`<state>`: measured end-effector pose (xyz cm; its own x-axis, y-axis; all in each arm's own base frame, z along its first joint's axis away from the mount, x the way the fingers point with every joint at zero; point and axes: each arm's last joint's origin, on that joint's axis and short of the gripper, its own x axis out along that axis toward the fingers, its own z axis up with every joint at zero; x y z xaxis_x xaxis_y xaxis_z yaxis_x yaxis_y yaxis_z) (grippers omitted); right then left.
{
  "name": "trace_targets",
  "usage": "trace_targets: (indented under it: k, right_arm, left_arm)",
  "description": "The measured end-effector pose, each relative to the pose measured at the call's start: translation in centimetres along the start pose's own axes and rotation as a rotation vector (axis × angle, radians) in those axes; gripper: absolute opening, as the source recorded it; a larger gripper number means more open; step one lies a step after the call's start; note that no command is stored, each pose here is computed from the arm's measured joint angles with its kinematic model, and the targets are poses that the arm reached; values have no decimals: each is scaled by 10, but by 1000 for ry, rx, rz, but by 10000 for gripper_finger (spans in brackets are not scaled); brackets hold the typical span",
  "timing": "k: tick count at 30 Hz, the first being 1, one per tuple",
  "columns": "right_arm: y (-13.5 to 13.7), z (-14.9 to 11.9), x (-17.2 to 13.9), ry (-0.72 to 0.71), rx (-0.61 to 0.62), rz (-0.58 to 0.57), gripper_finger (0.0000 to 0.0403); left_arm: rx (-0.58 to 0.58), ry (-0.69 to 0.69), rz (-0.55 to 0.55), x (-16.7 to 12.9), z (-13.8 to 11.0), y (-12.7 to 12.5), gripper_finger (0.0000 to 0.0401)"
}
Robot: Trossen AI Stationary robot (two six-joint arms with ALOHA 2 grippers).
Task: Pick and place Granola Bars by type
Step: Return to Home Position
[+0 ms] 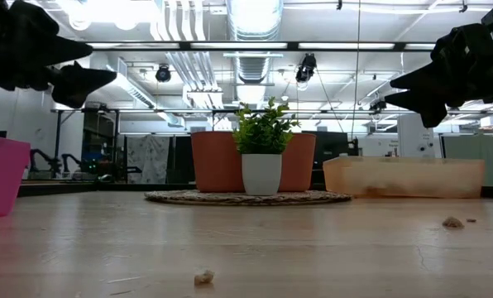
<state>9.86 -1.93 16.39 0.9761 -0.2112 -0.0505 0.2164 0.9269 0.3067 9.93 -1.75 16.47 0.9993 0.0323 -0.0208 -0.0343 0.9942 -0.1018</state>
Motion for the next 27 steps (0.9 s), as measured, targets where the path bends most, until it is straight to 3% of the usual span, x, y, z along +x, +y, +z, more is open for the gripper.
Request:
trace_targets:
  k: [4,13,27]
  right_arm:
    - [0,0,0,0,0,0,196]
    - [0,0,0,0,0,0,196]
    - [0,0,0,0,0,0,196]
  left_arm:
    - [19,-50,78,-2,4,4,312]
    - [-8,-114,361,-6,8,13,312]
    - [-12,-115,365,-6,8,13,312]
